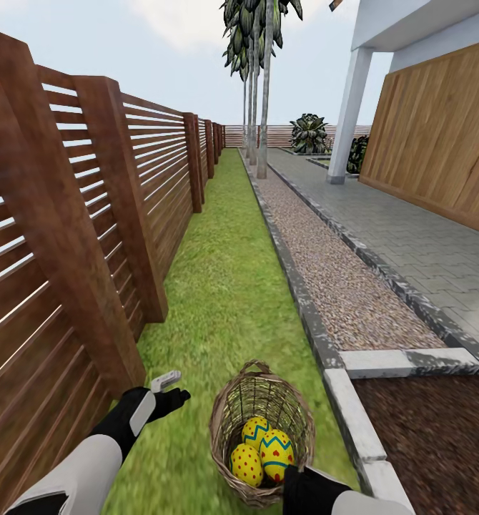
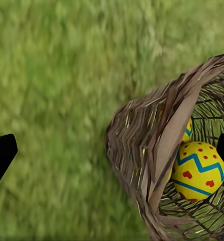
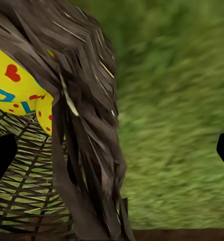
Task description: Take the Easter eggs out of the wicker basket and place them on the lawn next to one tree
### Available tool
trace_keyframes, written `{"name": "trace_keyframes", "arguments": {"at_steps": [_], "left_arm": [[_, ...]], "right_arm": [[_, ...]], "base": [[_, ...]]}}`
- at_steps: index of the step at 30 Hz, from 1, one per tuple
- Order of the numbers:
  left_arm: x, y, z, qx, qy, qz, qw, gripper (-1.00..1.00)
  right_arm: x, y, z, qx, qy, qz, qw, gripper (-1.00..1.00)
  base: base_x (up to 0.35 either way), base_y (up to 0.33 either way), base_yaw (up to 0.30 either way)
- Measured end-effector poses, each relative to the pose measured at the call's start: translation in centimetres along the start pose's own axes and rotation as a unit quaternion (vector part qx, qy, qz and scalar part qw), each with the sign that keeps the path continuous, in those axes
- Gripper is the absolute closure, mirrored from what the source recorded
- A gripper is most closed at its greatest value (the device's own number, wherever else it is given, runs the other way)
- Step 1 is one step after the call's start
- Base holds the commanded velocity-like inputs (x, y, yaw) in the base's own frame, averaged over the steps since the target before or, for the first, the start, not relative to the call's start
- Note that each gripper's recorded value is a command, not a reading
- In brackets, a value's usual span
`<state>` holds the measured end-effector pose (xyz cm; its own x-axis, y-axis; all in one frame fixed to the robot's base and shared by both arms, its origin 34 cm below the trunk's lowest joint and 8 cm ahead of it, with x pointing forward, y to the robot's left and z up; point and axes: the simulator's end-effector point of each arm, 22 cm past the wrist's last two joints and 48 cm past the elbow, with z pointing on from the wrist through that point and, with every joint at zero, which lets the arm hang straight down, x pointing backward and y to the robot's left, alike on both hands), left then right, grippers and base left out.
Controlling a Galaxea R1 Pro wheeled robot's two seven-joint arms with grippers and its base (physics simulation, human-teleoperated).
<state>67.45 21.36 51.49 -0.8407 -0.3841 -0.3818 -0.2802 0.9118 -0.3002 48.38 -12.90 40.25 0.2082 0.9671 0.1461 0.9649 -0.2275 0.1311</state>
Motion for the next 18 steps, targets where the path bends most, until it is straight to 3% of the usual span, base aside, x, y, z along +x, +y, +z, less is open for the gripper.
{"name": "trace_keyframes", "arguments": {"at_steps": [13, 18], "left_arm": [[0.2, -1.0, 0.0, 0.013, 0.001, -0.001, 0.9999, -1.0], [-0.1, -2.0, -0.1, 0.046, -0.001, -0.004, 0.9989, -1.0]], "right_arm": [[0.1, -0.1, 0.0, 0.0, 0.001, 0.0, 1.0, -1.0], [0.6, -0.7, 0.1, 0.004, 0.005, -0.002, 1.0, -1.0]], "base": [[0.0, 0.0, 0.0], [0.0, 0.0, 0.0]]}}
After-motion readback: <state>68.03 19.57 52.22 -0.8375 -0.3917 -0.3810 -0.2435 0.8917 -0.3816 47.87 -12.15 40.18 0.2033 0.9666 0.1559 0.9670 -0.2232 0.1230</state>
